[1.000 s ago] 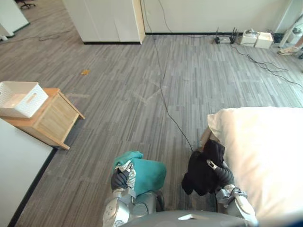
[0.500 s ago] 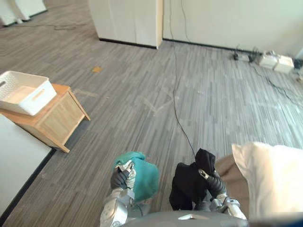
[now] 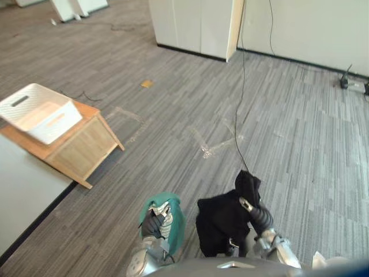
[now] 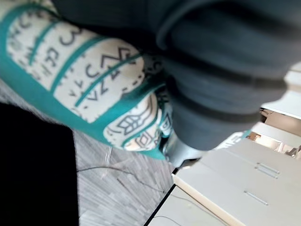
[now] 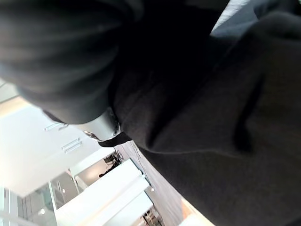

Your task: Tidy the bed and pick cloth on bed and put in laundry

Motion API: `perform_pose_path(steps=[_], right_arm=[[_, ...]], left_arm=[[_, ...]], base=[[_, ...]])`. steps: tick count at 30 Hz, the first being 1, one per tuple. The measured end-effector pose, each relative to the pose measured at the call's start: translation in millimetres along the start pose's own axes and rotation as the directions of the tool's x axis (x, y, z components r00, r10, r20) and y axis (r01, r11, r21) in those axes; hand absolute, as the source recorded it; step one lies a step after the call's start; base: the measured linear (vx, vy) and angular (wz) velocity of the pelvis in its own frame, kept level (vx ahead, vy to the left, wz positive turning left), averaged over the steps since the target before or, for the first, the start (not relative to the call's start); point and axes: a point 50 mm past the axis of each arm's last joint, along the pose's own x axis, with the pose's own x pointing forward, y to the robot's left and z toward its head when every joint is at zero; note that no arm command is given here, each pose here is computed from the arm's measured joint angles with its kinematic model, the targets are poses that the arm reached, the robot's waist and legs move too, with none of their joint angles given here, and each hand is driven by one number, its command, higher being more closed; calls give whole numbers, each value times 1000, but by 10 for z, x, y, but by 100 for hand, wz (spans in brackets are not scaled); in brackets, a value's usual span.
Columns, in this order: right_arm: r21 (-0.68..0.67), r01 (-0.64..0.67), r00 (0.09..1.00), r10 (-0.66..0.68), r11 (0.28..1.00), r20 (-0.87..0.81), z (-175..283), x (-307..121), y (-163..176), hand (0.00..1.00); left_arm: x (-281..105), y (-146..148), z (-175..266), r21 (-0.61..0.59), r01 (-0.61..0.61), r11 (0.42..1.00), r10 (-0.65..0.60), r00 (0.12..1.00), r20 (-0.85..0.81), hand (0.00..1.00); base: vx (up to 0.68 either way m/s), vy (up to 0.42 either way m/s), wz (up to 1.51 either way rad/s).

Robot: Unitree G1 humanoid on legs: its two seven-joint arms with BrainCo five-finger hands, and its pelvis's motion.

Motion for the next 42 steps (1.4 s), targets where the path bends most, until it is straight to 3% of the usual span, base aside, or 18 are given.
perform_pose_path(steps=[3,9,16,25,34,42], right_arm=[[-33,19,1000,-19,999,-2,51,0,-177,100],[-55,-53,999,52,997,-17,61,-55,-212,100],[-44,8,998,-11,999,-61,-44,-229,-252,100],[4,-21,991,21,1000,-130,-255,-195,-47,100],[18,26,984,-22,1000,-175,-381,-356,-18,100],[-18,-54,996,52,998,-69,-107,-69,88,100]], left_arm=[[-28,-36,-75,-27,24,999,-24,1000,-14,100],[-83,-26,-21,-38,17,999,-16,999,30,100],[42,-120,73,-72,10,997,-6,998,59,100],[110,-13,202,-12,-71,997,71,995,72,100],[92,107,121,15,-122,992,121,992,32,100],[9,63,10,-44,-93,995,93,996,12,100]], base=[[510,-182,-22],[530,-42,-39],[701,127,35],[625,77,89],[438,-326,141],[403,-332,63]])
